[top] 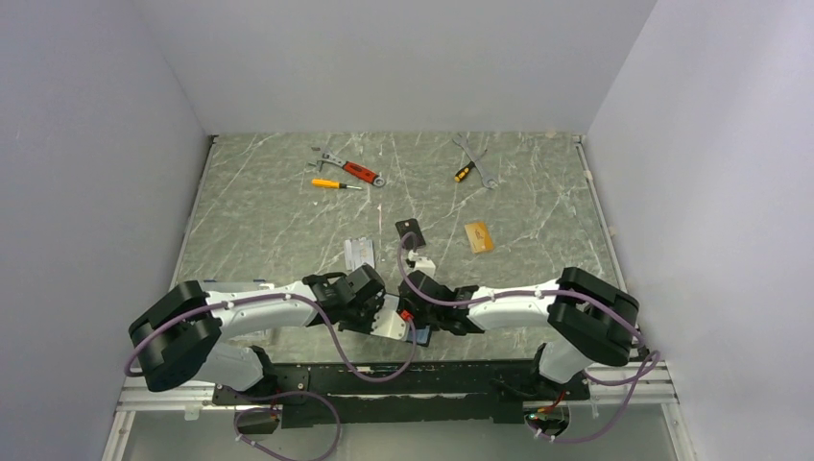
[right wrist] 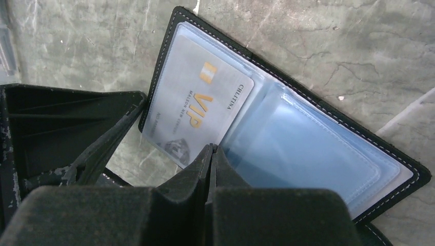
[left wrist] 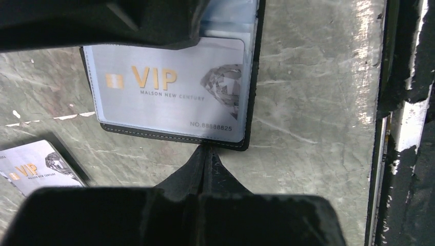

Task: Put the credit cards into the card holder
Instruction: Insert the credit card into the card holder, then pick up the credit card from the center of the board.

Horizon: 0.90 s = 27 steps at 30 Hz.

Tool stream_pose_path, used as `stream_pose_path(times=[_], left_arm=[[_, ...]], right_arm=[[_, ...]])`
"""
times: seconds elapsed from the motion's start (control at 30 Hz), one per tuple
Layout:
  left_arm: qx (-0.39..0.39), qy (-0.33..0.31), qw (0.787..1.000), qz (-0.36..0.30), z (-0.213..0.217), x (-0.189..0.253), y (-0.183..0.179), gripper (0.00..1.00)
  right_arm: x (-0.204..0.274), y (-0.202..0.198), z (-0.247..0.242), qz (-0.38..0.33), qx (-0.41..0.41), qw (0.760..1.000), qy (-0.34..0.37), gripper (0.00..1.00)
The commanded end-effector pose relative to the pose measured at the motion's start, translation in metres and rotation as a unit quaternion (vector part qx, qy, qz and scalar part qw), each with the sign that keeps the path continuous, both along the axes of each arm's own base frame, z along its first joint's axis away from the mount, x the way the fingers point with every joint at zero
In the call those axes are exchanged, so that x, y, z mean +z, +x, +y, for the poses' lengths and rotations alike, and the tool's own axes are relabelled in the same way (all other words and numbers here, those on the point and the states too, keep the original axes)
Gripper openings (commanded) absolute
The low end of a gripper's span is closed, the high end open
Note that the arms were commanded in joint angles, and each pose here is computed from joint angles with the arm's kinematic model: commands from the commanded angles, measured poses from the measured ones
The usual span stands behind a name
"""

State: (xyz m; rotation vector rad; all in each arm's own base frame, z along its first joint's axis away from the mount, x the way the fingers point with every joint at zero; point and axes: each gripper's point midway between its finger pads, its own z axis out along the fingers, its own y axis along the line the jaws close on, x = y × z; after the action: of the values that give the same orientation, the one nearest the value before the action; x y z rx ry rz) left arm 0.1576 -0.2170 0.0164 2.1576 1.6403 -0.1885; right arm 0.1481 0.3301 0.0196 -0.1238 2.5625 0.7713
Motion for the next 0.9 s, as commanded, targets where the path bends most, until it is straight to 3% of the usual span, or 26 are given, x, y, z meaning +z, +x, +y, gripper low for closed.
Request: stream_pose_path(times=[0.0, 0.13, 0.27, 0.37, 0.43, 0.5, 0.57, 0.7, 0.87], left_arm=[[-0.009, -0.026, 0.999, 0.018, -0.017, 0.006, -0.008, 0.00], [0.001, -0.024, 1.000, 0.005, -0.010, 0.018, -0.005, 0.01], [0.036, -0.043, 0.998, -0.005, -0.004, 0.041, 0.008, 0.07], [0.085, -0.059, 0.994, -0.024, 0.001, 0.065, 0.033, 0.15], [0.119, -0.070, 0.990, -0.042, 0.002, 0.085, 0.053, 0.35], [0.153, -0.090, 0.983, -0.055, 0.002, 0.110, 0.074, 0.44], [0.195, -0.105, 0.973, -0.066, 0.002, 0.131, 0.097, 0.96], [0.269, -0.102, 0.956, -0.061, 0.003, 0.160, 0.139, 0.99], [0.311, -0.196, 0.929, 0.035, -0.016, 0.185, 0.166, 0.99]], right_arm=[[0.017, 0.012, -0.002, -0.018, -0.011, 1.000, 0.015, 0.00], [0.025, 0.013, -0.032, -0.022, -0.036, 0.999, 0.026, 0.02], [0.038, 0.015, -0.054, -0.028, -0.056, 0.997, 0.052, 0.23], [0.054, 0.030, -0.067, -0.043, -0.073, 0.995, 0.062, 0.30], [0.068, 0.048, -0.076, -0.060, -0.083, 0.993, 0.063, 0.35], [0.087, 0.076, -0.087, -0.087, -0.100, 0.989, 0.063, 0.43], [0.101, 0.103, -0.096, -0.107, -0.102, 0.987, 0.065, 0.50], [0.111, 0.154, -0.100, -0.116, -0.097, 0.986, 0.066, 0.54], [0.097, 0.203, -0.093, -0.113, -0.086, 0.989, 0.045, 0.55]])
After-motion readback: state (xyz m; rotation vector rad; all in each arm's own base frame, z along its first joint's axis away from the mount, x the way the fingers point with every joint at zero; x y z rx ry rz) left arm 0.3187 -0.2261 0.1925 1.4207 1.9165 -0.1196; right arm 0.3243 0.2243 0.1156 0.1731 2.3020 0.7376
